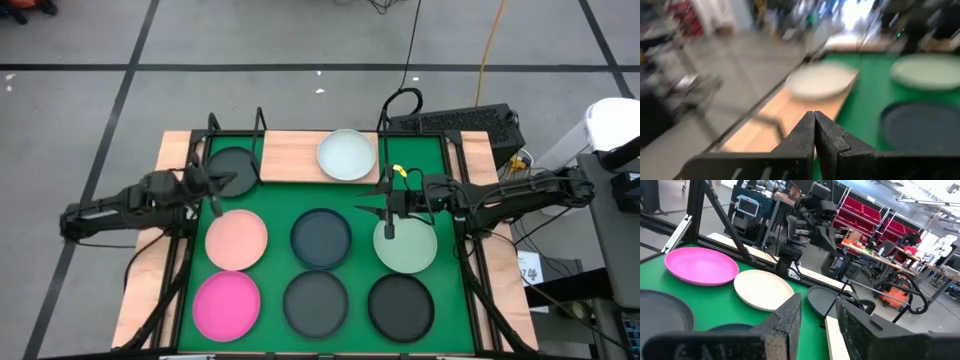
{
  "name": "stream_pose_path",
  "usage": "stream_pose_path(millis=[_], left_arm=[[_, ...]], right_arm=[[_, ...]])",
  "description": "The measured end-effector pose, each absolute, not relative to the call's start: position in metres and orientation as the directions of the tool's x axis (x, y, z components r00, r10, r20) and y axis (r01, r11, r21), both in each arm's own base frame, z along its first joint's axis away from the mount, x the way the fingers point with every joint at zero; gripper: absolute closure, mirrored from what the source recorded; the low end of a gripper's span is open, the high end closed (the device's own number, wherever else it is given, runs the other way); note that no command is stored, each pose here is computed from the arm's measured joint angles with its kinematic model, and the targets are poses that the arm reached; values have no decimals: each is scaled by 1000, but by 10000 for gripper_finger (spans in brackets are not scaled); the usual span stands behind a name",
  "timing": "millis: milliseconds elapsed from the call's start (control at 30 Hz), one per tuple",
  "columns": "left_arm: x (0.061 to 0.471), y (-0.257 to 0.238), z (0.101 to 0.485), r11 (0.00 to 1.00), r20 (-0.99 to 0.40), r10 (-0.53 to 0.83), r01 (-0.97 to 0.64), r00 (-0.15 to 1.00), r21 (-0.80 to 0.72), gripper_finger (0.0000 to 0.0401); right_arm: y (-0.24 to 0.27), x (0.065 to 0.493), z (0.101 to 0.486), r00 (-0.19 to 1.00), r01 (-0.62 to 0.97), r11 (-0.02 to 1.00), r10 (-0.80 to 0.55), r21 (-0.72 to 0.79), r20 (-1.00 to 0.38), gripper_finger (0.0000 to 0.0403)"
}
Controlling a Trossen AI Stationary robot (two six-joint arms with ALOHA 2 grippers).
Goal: Place and stack plates onto a shelf
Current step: Stack the top black plate on top of the white plate on the shelf
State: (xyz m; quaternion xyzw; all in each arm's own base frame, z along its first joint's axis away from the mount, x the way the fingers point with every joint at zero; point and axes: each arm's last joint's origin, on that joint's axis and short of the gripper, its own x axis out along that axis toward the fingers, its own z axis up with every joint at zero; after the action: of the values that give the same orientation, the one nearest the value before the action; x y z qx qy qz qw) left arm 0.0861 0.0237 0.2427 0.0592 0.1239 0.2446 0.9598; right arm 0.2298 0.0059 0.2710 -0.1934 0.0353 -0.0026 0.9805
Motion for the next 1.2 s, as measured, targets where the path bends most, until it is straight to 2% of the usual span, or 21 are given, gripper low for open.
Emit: stream_pose_path(millis=[233,433,600,700,867,1200], left_arm=[[117,30,226,850,-424,518,-503,743,157,393],[140,30,203,907,-608,385,-407,694,109,390],[148,28,180,915,-768,258,-403,587,-1,339],[153,29,174,911,-798,258,-412,544,14,298],[157,38,168,854,-817,393,-497,422,154,251],[160,59,148,780,-878,435,-571,200,256,240]], right_arm=[[6,230,270,997,-12,925,-19,-380,-77,298],[6,230,268,995,-20,926,-19,-377,-98,298],[6,230,267,994,-19,927,-22,-374,-105,298],[6,230,267,994,-18,927,-22,-374,-104,298],[6,230,267,994,-19,927,-23,-374,-106,298],[6,229,266,993,-23,927,-23,-374,-116,298]])
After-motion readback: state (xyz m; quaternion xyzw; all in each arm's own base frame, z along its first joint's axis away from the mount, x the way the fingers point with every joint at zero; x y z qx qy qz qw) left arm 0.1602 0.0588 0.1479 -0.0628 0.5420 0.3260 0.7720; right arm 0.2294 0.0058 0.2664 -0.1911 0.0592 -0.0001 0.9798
